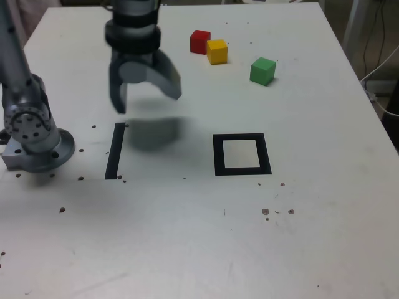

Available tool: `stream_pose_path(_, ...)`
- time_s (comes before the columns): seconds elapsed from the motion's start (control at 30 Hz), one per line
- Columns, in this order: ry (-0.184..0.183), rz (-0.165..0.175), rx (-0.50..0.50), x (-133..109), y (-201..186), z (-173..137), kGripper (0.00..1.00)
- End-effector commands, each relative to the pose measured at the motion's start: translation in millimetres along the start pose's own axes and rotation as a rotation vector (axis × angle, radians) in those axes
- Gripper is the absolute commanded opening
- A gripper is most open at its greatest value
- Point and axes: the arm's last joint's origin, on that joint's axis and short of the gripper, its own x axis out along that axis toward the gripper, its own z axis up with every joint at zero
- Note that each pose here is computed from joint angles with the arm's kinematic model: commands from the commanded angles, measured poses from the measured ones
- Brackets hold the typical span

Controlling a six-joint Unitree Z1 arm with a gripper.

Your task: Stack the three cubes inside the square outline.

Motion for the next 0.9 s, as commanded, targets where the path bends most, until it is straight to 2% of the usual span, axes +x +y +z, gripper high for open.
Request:
stream_pose_path(0.0,0.002,0.004,-0.013,-3,11,7,0.99)
stream_pose_path(0.27,-0.015,0.026,-0.059,-22,59,32,0.99)
stream_pose_path(0.5,-0.020,0.029,-0.087,-27,97,45,0.99)
stream_pose_path(0.67,-0.024,0.037,-0.079,-31,127,49,0.99)
stream_pose_path(0.87,-0.012,0.050,-0.050,-29,158,51,0.98)
